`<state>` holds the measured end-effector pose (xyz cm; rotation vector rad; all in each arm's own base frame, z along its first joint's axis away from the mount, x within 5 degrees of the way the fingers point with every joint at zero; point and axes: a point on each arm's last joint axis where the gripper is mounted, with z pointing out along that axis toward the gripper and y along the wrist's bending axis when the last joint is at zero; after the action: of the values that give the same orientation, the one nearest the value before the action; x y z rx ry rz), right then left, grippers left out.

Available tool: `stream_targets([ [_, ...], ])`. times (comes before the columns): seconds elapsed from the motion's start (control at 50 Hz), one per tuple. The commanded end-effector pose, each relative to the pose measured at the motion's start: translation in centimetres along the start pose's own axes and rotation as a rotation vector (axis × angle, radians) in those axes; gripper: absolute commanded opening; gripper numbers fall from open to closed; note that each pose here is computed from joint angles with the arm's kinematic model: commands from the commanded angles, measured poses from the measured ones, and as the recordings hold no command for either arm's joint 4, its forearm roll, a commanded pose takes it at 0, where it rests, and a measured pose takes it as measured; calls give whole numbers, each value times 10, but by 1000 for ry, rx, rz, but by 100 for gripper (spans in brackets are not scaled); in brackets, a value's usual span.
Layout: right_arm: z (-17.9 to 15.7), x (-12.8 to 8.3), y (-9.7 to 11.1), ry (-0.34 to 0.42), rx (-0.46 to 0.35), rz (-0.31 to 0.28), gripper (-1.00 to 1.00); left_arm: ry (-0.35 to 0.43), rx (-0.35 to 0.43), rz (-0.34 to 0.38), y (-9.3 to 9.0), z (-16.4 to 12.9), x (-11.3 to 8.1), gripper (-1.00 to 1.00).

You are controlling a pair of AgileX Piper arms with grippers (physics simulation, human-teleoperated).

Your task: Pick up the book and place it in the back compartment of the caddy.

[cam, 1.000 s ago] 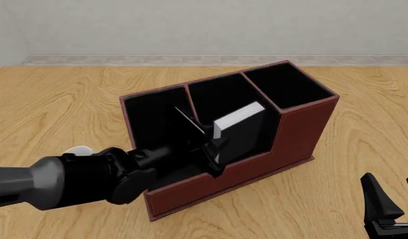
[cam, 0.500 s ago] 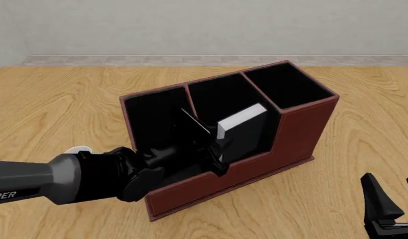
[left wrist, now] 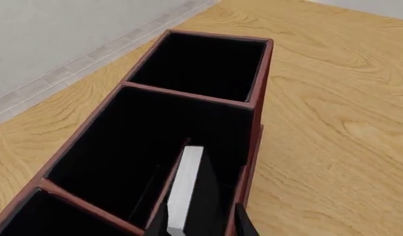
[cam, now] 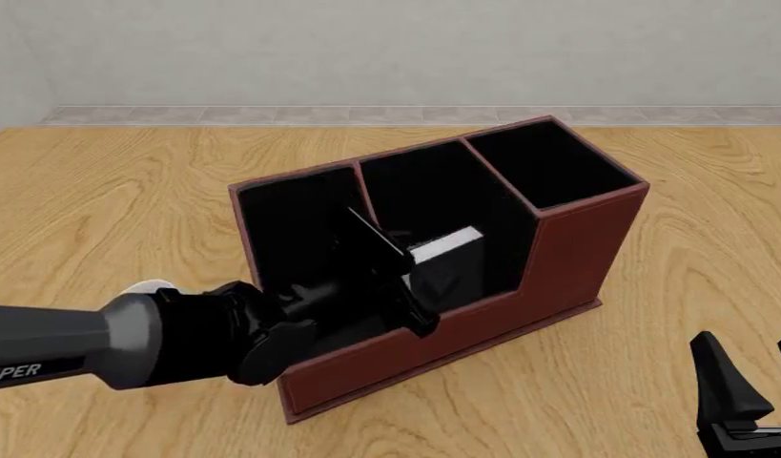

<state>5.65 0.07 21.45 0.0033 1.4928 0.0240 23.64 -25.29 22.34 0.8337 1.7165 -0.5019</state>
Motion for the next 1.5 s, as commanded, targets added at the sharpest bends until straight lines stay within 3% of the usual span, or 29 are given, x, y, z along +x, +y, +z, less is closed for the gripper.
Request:
stream_targets([
  [0.02, 0, 0, 0, 0, 0, 0, 100, 0, 1, 3, 0, -2, -1, 100],
  [0.54, 0, 0, 0, 0, 0, 0, 100, -7, 12, 19, -4, -19, 1, 100],
  [1.0, 0, 0, 0, 0, 0, 0, 100, -45, -5, 27, -1, -74, 11, 100],
  [1.44, 0, 0, 0, 0, 0, 0, 100, -143, -101, 92, 19, -115, 7, 100],
  [1.5, 0, 0, 0, 0, 0, 0, 100, -148, -160, 116, 31, -120, 12, 100],
])
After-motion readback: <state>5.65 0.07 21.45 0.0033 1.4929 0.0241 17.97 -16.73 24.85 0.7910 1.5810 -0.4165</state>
